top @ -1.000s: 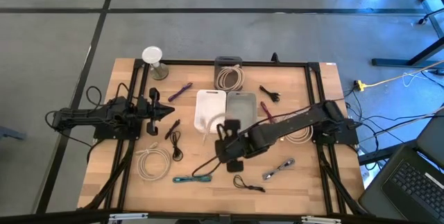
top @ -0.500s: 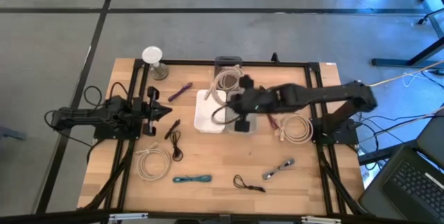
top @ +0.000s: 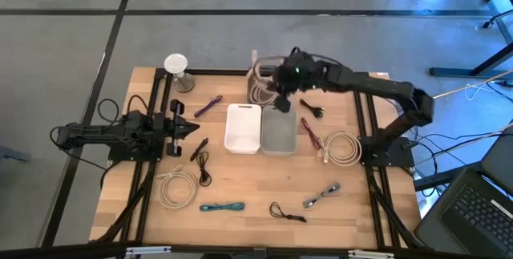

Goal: Pick & Place USB Port
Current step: Put the brown HDMI cable into the black bin

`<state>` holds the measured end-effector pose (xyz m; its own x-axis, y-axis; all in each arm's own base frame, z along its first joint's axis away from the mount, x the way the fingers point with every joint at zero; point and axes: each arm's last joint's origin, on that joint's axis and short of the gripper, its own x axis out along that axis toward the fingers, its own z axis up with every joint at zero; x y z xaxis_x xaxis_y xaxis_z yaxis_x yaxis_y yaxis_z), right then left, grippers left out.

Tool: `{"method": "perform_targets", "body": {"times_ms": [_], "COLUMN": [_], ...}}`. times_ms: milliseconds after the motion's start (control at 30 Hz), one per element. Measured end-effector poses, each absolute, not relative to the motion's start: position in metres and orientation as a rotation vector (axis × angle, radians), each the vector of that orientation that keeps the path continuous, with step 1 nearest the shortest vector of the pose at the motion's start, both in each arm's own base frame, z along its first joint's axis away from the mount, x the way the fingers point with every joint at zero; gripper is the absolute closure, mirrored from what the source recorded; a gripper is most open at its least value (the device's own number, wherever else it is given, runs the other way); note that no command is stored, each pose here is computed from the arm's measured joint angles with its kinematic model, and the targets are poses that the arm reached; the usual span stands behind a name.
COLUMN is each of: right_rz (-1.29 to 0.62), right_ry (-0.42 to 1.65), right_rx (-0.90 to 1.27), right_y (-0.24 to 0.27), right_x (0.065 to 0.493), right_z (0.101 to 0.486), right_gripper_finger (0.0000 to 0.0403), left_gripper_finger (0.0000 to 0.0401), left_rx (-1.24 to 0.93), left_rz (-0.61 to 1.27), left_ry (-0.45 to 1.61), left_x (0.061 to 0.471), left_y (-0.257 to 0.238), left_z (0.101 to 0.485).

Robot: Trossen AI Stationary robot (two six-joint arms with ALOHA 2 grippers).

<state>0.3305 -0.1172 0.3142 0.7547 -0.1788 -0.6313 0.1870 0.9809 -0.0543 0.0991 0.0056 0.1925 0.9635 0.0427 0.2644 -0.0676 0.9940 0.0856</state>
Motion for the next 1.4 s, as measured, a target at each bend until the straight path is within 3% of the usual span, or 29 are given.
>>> {"method": "perform_targets", "body": {"times_ms": [567,933,1200,1400], "right_rz": [-0.221,-0.242,-0.213,-0.214], "right_ry": [0.901,0.924,1.103,1.113], "right_rx": [0.117,0.137,0.198,0.208], "right_y": [-0.164,-0.180,-0.189,-0.190], "right_x": [0.344,0.357,0.377,0.380], "right_z": [0.246,0.243,0.224,0.222], "right_gripper_finger": [0.0397,0.0397,0.0397,0.0396], "left_gripper_finger": [0.0397,0.0397,0.0397,0.0397], "left_rx": [0.090,0.096,0.096,0.096], "left_rz": [0.088,0.105,0.100,0.099], "left_ry": [-0.255,-0.256,-0.248,-0.243], "left_x": [0.100,0.100,0.100,0.100], "left_y": [0.007,0.007,0.007,0.007], "left_z": [0.192,0.192,0.191,0.191]}}
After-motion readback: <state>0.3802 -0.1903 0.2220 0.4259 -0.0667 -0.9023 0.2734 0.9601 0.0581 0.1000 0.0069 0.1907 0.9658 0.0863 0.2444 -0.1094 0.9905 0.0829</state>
